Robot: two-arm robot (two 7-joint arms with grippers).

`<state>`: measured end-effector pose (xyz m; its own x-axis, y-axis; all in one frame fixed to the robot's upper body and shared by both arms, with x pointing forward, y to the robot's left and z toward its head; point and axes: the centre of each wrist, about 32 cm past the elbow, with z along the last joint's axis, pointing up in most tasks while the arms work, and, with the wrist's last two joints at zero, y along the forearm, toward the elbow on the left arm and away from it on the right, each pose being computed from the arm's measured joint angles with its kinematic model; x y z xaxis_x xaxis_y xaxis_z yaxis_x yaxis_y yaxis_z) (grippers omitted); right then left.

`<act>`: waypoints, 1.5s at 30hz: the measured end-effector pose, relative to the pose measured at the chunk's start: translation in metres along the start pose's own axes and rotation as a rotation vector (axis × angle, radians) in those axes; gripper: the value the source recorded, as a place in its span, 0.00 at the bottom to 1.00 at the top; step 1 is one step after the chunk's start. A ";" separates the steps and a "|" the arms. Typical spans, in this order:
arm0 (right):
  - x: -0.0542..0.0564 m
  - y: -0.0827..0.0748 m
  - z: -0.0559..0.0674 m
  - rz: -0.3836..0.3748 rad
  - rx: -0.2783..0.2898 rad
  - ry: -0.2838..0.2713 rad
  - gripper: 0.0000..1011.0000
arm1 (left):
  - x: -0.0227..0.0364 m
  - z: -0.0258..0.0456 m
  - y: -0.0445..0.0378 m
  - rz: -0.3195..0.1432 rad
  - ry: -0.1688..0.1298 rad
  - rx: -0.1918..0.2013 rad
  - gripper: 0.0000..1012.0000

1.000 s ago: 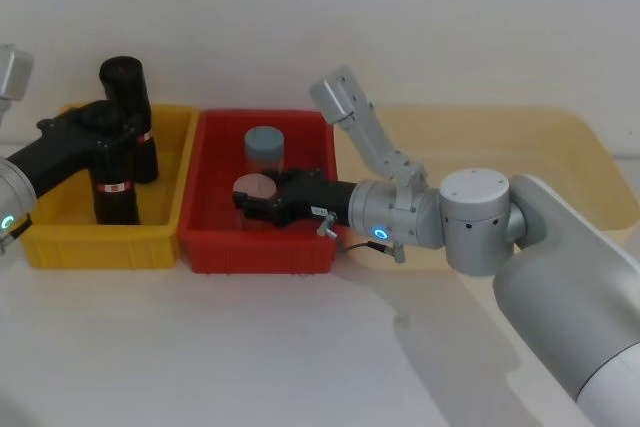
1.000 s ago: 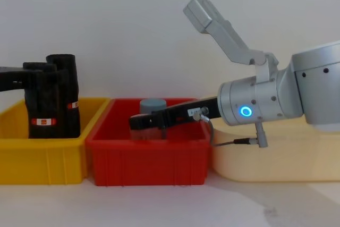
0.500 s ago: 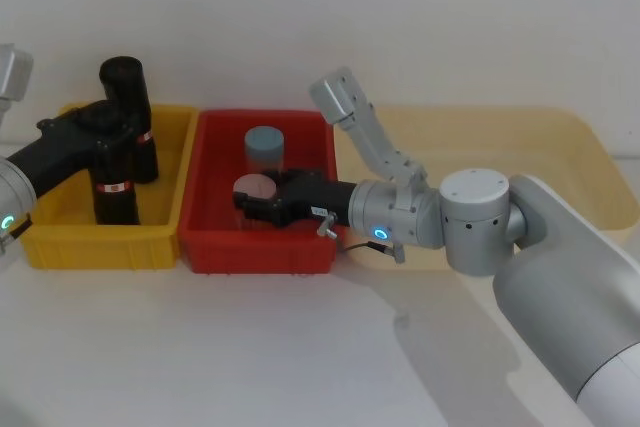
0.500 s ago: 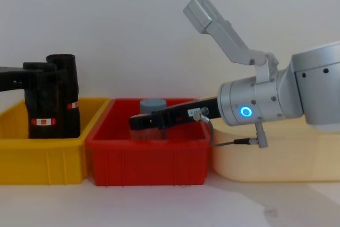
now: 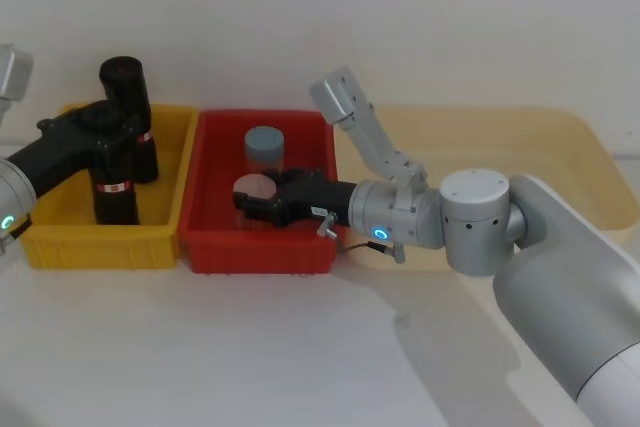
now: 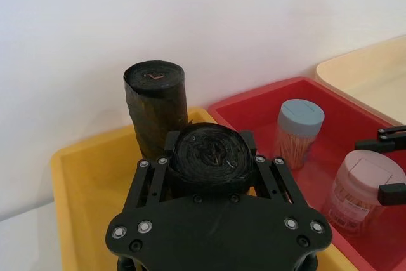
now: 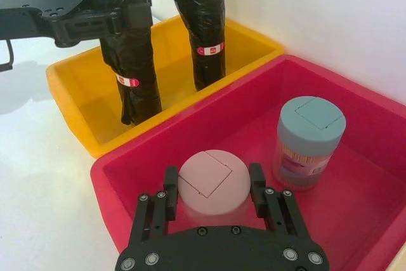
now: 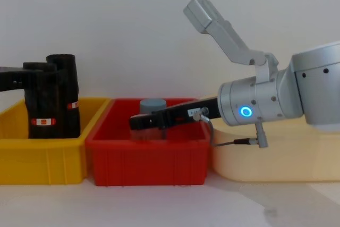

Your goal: Pick up the garbage bag with the one hand and transfer it to the other hand.

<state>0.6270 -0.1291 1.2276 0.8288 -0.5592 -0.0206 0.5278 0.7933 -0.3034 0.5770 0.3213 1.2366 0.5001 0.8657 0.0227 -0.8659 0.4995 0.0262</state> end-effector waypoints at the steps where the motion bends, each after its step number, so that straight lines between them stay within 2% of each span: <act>1: 0.000 0.000 0.000 0.000 0.000 0.000 0.64 | 0.0000 0.0000 0.0000 0.000 0.000 0.000 0.53; 21: 0.000 -0.001 0.000 0.000 0.002 -0.003 0.64 | -0.0004 0.0005 -0.0002 0.000 -0.002 -0.002 0.53; 27: -0.001 -0.004 0.001 -0.002 0.021 -0.022 0.64 | -0.0012 0.0063 0.0003 0.004 -0.017 -0.022 0.53; 33: -0.001 -0.012 0.009 -0.006 0.063 -0.057 0.64 | -0.0015 0.0198 0.0029 0.011 -0.039 -0.056 0.53; 34: -0.001 -0.013 0.011 -0.007 0.069 -0.062 0.64 | -0.0016 0.0250 0.0040 0.012 -0.047 -0.068 0.53; 35: -0.001 -0.014 0.012 -0.008 0.075 -0.067 0.64 | -0.0016 0.0250 0.0040 0.012 -0.047 -0.068 0.53; 38: -0.001 -0.020 0.019 -0.014 0.102 -0.088 0.64 | -0.0020 0.0379 0.0068 0.016 -0.064 -0.097 0.53; 40: -0.001 -0.025 0.026 -0.019 0.125 -0.105 0.64 | -0.0022 0.0435 0.0079 0.016 -0.071 -0.111 0.52; 41: -0.001 -0.027 0.028 -0.021 0.133 -0.110 0.64 | -0.0025 0.0501 0.0091 0.016 -0.078 -0.127 0.53; 43: -0.001 -0.034 0.035 -0.029 0.157 -0.127 0.64 | -0.0027 0.0564 0.0102 0.017 -0.085 -0.142 0.52; 44: -0.001 -0.036 0.038 -0.032 0.165 -0.132 0.64 | -0.0030 0.0631 0.0113 0.016 -0.092 -0.159 0.53; 45: -0.002 -0.040 0.042 -0.039 0.180 -0.142 0.64 | -0.0031 0.0664 0.0118 0.015 -0.094 -0.167 0.52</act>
<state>0.6125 -0.1496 1.2796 0.8182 -0.5610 0.1261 0.5741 0.8090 -0.1264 0.5659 0.3223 1.3032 0.4788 0.8703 0.1150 -0.8594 0.4915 -0.1410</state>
